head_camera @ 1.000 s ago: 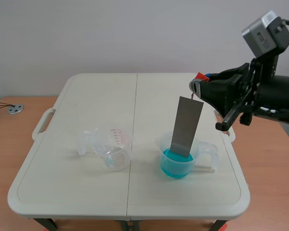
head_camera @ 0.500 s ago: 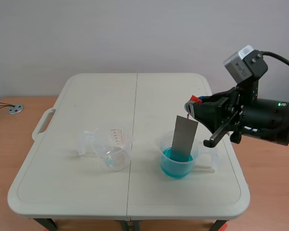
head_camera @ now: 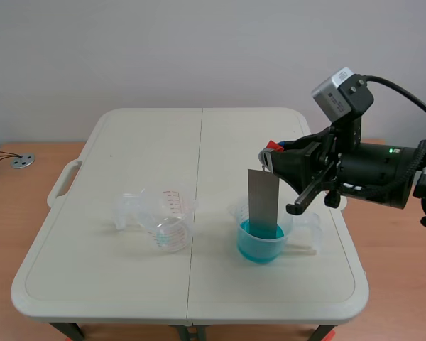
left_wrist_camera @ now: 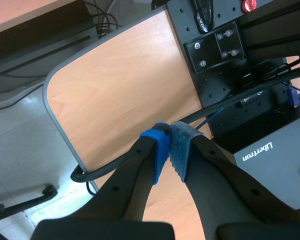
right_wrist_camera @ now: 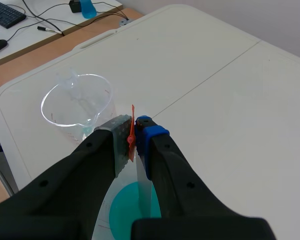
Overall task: Hold the metal plate by the orange handle, dip it into the blue solution, take it out and point at it, then put the plate back in the beaker on the left.
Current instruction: 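Hold the plate still in the solution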
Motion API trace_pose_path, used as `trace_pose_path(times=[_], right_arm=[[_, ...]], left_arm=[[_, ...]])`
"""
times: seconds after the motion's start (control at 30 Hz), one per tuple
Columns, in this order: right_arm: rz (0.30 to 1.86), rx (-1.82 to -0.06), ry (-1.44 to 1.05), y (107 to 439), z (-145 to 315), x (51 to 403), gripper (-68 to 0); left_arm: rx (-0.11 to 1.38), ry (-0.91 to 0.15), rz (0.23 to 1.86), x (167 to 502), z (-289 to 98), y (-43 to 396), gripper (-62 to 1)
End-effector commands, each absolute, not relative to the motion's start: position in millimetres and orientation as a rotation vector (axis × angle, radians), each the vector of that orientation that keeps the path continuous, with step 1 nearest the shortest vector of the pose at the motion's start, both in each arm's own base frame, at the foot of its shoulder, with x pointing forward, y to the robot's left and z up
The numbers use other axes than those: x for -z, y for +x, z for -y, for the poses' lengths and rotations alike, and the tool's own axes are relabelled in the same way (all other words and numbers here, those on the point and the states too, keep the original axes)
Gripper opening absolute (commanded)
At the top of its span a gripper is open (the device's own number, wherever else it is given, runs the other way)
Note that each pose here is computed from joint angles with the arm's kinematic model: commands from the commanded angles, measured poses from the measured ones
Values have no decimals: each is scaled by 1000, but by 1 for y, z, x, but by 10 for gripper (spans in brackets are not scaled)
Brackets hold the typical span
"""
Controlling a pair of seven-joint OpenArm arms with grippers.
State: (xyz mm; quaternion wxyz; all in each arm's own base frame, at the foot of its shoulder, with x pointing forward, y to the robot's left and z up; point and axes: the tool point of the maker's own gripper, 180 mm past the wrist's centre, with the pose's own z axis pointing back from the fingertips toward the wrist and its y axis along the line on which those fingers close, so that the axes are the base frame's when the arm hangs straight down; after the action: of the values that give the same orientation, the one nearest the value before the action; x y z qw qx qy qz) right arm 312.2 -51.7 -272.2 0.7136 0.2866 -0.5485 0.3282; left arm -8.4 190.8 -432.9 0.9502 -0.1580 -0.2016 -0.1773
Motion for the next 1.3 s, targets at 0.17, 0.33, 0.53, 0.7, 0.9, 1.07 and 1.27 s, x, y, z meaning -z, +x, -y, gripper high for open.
trace_pose_path(times=[0.17, 0.33, 0.53, 0.7, 0.9, 1.07, 1.27], right_arm=[[1206, -742, 630, 311, 52, 273, -664], [1206, -743, 630, 311, 52, 273, -664], [1206, -743, 630, 311, 52, 273, -664], [1210, -741, 632, 311, 52, 272, -664], [1210, -741, 632, 311, 52, 272, -664], [1210, -741, 632, 311, 52, 272, -664], [1223, -734, 635, 312, 54, 270, -664]], left_arm=[[355, -337, 418, 431, -186, -9, -592], [355, -337, 418, 431, -186, -9, -592], [355, -337, 419, 431, -186, -8, -593], [355, -337, 419, 431, -186, -8, -593], [355, -337, 419, 431, -186, -8, -593], [355, -337, 419, 431, -186, -8, -592], [355, -337, 419, 431, -186, -8, -592]])
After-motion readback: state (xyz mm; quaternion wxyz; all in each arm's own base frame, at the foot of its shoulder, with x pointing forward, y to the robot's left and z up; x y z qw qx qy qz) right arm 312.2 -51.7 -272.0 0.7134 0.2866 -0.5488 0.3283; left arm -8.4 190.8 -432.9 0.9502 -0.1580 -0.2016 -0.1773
